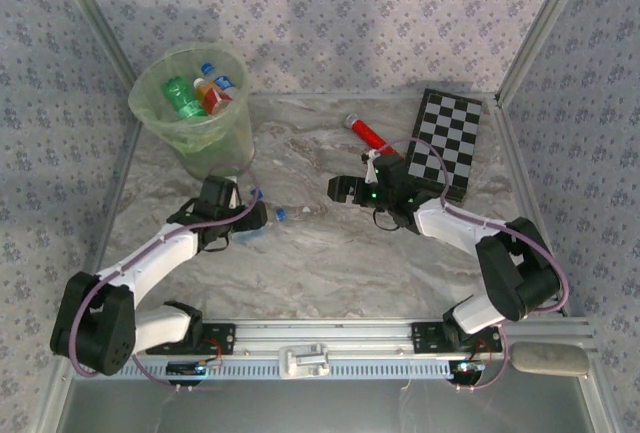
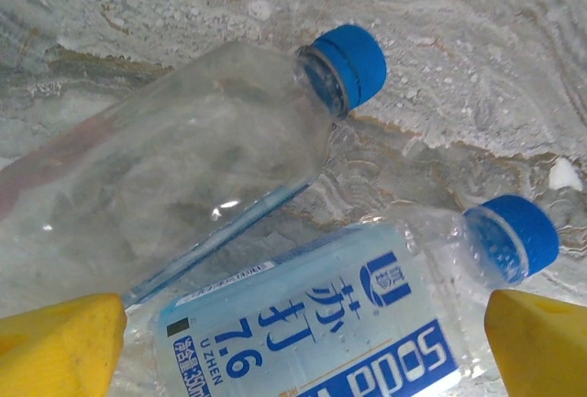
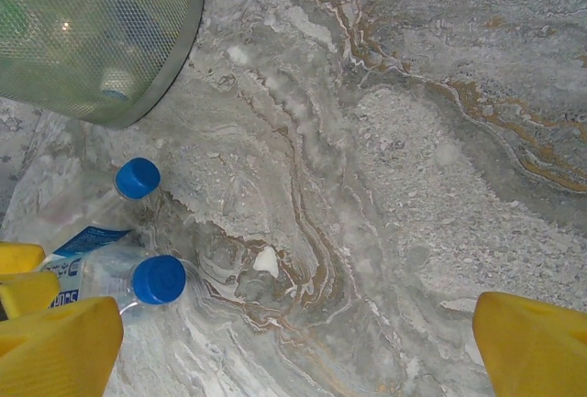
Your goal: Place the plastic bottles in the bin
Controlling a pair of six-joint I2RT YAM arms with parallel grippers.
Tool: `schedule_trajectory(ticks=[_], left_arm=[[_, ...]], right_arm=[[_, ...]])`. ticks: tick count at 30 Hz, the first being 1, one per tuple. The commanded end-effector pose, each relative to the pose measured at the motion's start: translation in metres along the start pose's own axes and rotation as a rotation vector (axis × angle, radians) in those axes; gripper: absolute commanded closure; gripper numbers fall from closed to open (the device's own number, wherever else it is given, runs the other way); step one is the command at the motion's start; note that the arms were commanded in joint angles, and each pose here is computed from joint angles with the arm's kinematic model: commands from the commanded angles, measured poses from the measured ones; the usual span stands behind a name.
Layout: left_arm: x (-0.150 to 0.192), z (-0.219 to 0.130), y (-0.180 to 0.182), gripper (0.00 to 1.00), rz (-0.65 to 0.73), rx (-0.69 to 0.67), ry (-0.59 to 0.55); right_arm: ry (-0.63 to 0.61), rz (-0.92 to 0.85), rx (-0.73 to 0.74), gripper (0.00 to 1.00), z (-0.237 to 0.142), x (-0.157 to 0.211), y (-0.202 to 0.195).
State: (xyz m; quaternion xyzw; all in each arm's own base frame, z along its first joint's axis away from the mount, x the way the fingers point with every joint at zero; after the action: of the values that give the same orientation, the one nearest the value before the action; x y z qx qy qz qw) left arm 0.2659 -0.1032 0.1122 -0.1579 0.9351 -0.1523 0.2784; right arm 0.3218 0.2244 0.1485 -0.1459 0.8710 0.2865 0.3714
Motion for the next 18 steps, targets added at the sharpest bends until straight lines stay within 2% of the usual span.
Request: schedule_trajectory(ticks=[1,11,18], left_arm=[[0.005,-0.005,-0.005,0.00,0.008,0.002,0.034],[0.035,-0.015,-0.011,0.00,0.057,-0.015,0.076],[0.046,0.001,-0.022,0.00,0.150,-0.038,0.133]], right_arm=[[-0.024,0.002,0.002,0.00,-0.007,-0.009,0.000],[-0.022,0.022,-0.022,0.00,0.001,-0.009,0.001],[-0.026,0.024,-0.028,0.00,0.000,-0.013,0.002]])
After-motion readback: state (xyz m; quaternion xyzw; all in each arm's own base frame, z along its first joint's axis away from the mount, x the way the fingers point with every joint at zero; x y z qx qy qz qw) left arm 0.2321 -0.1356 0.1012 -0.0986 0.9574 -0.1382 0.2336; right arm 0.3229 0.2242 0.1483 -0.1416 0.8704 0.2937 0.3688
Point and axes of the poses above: each hand's point on the last joint's axis, 136 mm out from that joint toward the fingers, its own z axis out along the fingers, its own y axis along the line the jaws close on, x = y × z, the point moved 4 cm from there along -z, back along the fingers, and after that the axes turned 15 degrees about -z, right-handed, at the moved point
